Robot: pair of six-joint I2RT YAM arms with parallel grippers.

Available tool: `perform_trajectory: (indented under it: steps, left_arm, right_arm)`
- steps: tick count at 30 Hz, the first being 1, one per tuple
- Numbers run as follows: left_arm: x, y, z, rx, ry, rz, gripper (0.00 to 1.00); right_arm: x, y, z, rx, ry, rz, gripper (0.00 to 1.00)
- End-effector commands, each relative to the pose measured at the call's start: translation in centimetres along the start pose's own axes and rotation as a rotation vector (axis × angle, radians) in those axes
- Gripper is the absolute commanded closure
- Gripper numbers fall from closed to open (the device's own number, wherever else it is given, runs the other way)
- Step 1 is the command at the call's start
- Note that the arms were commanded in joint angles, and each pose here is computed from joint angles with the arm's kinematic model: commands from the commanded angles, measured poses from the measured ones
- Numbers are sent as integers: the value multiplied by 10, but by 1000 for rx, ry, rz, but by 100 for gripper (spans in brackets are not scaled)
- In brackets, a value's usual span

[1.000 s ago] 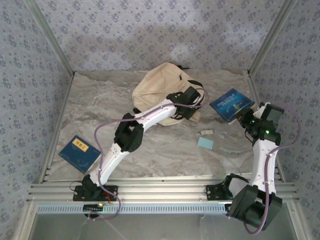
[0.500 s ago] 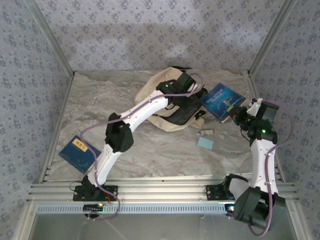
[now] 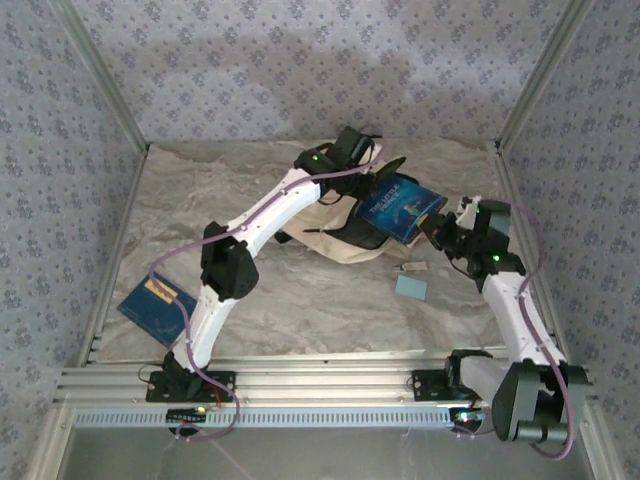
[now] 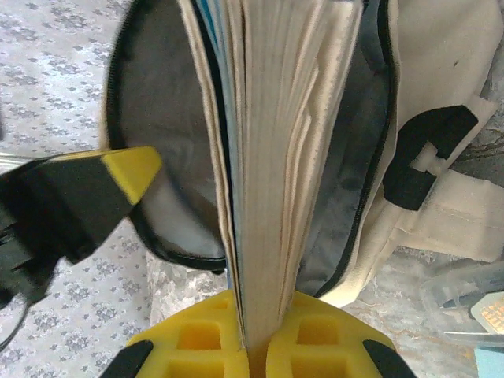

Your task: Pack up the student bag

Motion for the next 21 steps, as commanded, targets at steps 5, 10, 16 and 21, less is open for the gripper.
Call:
perform_trajectory:
  steps: [5,10,16,21]
  left_arm:
    - [74,40,-39,-27,-172,-177,100]
    - [85,35,-47,-38,-215,-164,100]
    - [97,29,-52,-53,-251,-174,100]
    - [91,24,-45,-61,-221,-177,100]
  right_arm:
    - [-34,6,3,-14,46,-36,100]
    - [-59,4,11,-1,108,-14,100]
    - [-91,3,11,-6,204,36,100]
    - [-113,-1,30,78,328,122,100]
Point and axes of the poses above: each hand's point on the last joint's axis, 136 mm out from that joint toward the fingers, its own x axis back along the fingers, its own z axis along the line the jaws close on, y = z × x, the point moved 6 cm from there along x, back along the fingers, and after that the axes turned 7 degrees about x, right-handed, at the moved point
